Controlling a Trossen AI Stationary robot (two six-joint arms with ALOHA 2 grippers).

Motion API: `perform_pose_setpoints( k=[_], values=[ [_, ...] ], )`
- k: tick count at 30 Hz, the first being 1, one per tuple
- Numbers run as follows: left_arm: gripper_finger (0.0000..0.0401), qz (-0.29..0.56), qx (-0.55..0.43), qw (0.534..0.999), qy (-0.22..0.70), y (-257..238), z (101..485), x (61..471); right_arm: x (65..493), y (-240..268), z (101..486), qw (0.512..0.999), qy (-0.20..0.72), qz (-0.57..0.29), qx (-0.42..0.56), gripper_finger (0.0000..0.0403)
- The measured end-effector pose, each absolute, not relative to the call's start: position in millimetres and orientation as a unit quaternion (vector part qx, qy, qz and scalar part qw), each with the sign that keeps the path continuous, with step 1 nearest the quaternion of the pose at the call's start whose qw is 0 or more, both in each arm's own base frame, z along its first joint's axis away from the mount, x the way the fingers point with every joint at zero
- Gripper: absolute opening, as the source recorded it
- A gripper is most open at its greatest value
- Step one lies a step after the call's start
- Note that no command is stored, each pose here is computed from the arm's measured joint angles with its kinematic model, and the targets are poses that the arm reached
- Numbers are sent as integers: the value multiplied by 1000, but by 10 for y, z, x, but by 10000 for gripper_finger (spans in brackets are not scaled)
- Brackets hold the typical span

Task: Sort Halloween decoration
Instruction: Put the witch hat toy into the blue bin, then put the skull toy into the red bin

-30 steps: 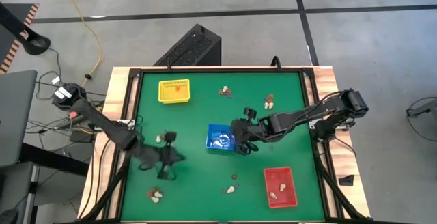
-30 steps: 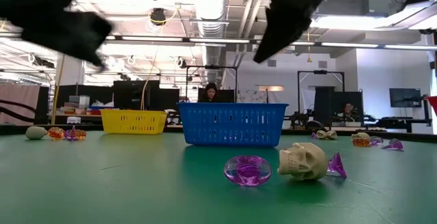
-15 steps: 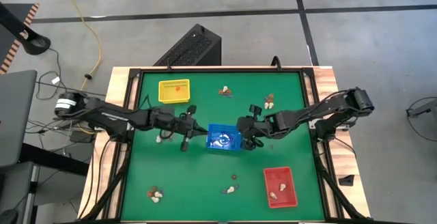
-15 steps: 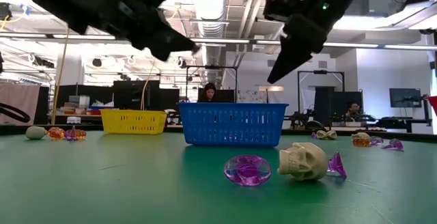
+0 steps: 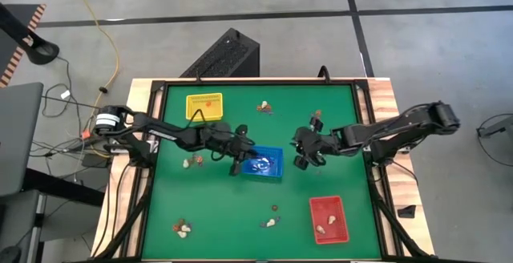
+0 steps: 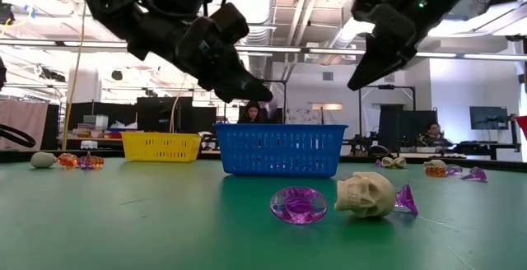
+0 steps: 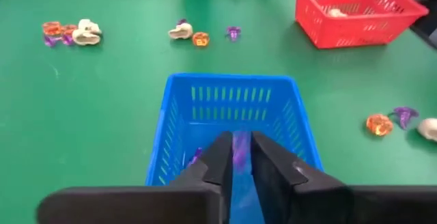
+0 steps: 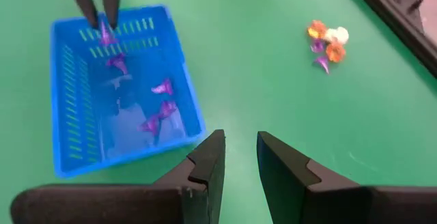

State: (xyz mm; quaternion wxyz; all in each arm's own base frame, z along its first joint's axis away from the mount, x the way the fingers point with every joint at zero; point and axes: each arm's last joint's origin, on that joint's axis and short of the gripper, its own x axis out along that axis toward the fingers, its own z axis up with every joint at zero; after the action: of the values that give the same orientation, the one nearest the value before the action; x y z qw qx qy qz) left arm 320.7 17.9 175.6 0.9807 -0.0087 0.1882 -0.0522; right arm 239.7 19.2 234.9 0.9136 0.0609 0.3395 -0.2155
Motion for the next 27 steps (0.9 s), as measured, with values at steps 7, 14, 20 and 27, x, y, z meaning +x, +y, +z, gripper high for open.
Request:
perform_pose_setpoints(
  k=[7, 14, 20, 27],
  values=[
    [106, -39, 0, 976, 215, 184, 1911, 3110, 2339, -8, 2300, 890, 346, -280, 96, 116],
    [122, 44, 18, 965, 259, 191, 2144, 2809, 2212, -452, 2231, 839, 389, -357, 131, 116],
    [115, 43, 18, 980, 191, 77, 2100, 2475, 2124, -836, 2143, 804, 412, -362, 231, 136],
    [113, 52, 1, 991, 125, 18, 1938, 2110, 2033, -1094, 1927, 724, 442, -431, 309, 194]
  ],
)
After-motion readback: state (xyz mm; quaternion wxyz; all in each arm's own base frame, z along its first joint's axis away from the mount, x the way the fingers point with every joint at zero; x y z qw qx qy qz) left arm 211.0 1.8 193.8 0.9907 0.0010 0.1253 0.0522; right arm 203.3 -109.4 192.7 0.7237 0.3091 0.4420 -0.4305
